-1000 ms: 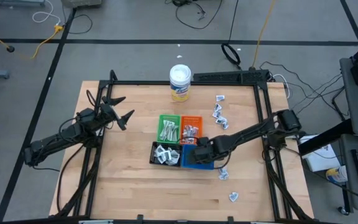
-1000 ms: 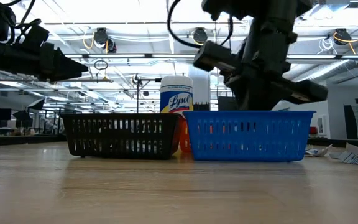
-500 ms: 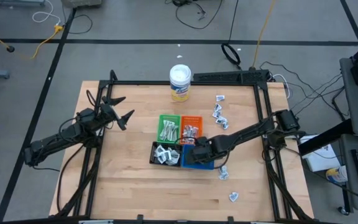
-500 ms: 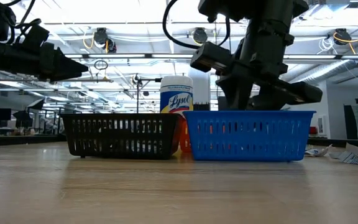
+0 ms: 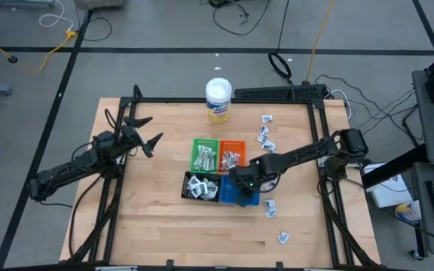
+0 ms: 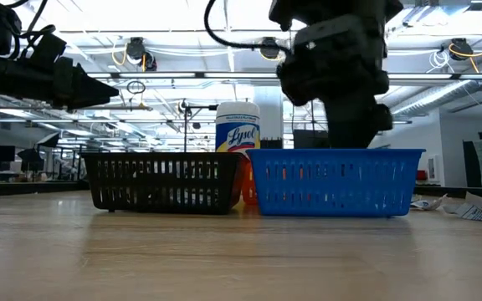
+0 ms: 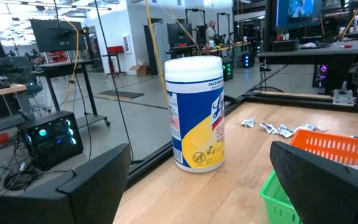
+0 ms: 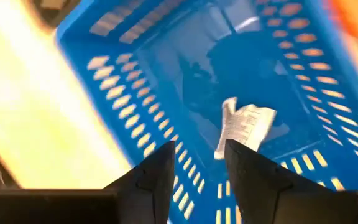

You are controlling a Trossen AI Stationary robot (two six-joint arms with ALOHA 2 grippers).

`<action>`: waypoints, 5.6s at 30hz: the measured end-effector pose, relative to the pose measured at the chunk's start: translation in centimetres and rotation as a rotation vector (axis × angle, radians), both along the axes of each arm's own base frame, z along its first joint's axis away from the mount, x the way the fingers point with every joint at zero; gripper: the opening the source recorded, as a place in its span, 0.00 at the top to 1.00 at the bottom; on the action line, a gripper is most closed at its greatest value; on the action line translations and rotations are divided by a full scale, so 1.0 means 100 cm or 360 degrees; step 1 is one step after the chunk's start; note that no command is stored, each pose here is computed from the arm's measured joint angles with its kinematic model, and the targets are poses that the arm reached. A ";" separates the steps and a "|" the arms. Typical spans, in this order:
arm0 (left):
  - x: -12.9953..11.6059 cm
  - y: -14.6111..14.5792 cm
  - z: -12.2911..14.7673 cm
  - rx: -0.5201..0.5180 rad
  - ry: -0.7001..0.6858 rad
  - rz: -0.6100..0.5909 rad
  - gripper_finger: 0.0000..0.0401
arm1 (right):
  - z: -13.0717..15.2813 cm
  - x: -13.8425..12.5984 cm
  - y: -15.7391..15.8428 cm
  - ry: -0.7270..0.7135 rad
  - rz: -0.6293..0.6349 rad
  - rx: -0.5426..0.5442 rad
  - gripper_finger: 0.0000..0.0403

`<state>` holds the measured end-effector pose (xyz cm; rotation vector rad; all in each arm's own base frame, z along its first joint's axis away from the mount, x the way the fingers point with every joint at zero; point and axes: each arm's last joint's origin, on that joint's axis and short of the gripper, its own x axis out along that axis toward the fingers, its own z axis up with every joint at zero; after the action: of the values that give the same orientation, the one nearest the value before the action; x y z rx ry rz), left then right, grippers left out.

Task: Pick & Place First Aid Supplies
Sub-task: Put the alcohol pad into the blue bin

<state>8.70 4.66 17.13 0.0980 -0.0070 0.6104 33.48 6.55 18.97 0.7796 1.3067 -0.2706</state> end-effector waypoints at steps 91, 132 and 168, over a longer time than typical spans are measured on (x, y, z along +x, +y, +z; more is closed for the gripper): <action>0.000 0.000 0.000 0.0000 0.0000 0.0000 0.02 | -0.046 -0.094 -0.316 0.0336 -0.0566 -0.0479 0.95; 0.000 0.000 0.000 0.0001 -0.0001 0.0000 0.02 | 0.045 -0.039 -0.141 0.0110 0.0042 -0.0556 1.00; 0.000 0.000 0.000 0.0001 -0.0001 0.0000 0.02 | -0.015 0.026 0.010 0.0053 0.0436 -0.0299 1.00</action>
<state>8.69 4.65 17.15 0.0983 -0.0079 0.6104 36.05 7.57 17.51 0.4331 1.3796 -0.1838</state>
